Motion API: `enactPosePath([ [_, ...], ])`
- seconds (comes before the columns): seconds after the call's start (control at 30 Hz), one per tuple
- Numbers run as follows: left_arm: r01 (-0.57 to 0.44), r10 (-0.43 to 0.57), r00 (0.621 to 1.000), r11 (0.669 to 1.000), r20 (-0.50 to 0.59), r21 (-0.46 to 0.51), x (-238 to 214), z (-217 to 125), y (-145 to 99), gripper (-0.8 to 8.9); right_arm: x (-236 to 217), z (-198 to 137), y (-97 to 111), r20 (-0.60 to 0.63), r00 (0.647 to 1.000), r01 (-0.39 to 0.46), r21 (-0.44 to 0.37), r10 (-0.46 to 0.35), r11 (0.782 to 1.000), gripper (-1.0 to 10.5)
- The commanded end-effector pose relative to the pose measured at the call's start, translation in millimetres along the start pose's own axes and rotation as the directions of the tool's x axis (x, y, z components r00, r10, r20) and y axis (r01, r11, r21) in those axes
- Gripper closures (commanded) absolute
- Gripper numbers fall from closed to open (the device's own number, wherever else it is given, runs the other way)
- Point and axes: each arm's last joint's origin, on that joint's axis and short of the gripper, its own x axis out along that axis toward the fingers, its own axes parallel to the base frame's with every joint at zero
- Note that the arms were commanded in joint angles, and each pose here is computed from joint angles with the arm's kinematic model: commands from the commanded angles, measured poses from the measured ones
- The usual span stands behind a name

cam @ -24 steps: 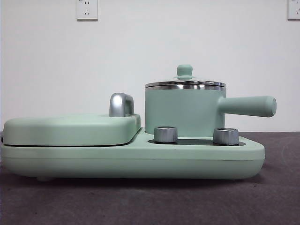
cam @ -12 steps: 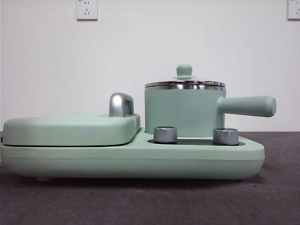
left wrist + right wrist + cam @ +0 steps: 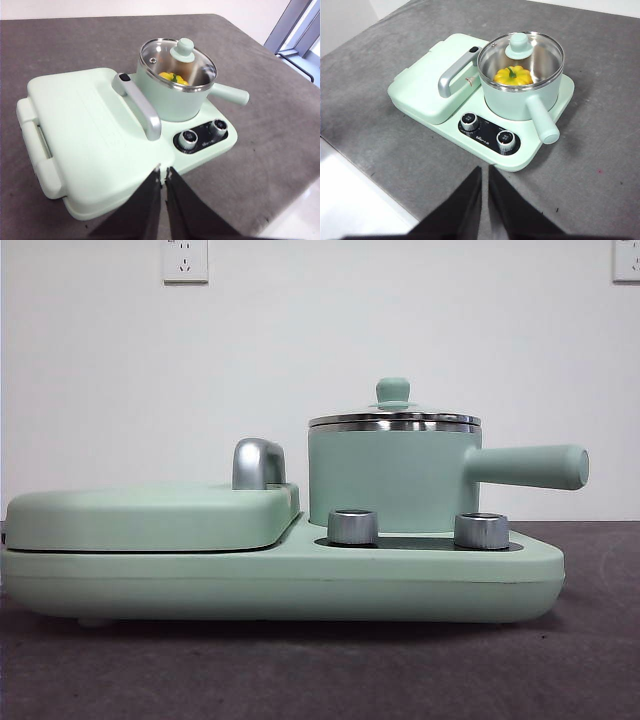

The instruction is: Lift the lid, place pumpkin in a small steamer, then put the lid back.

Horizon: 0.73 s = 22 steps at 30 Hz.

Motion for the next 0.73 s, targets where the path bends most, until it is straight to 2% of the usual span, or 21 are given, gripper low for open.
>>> enactPosePath([
  [0.03,-0.038,0.039,0.999,0.999,0.022,-0.024,-1,0,3,7.94,-2,3,1,0.018,1.000,-0.007,-0.010,0.007,1.000,9.3],
  [0.17,-0.178,0.183,0.981,0.981,0.059,-0.082,6,-7,15,7.94,-2,3,1,0.018,1.000,-0.007,-0.010,0.007,1.000,9.3],
  [0.37,-0.418,0.424,0.899,0.906,0.109,-0.070,27,-47,47,7.94,-2,3,1,0.018,1.000,-0.007,-0.010,0.007,1.000,9.3],
  [0.47,-0.477,0.487,0.858,0.873,0.162,-0.100,43,-74,64,7.94,-2,3,1,0.018,1.000,-0.007,-0.010,0.007,1.000,9.3],
  [0.57,-0.506,0.518,0.827,0.855,0.218,-0.115,57,-99,77,7.94,-2,3,1,0.018,1.000,-0.007,-0.010,0.007,1.000,9.3],
  [0.73,-0.528,0.540,0.812,0.841,0.220,-0.119,71,-134,89,7.94,-2,3,1,0.018,1.000,-0.007,-0.010,0.007,1.000,9.3],
])
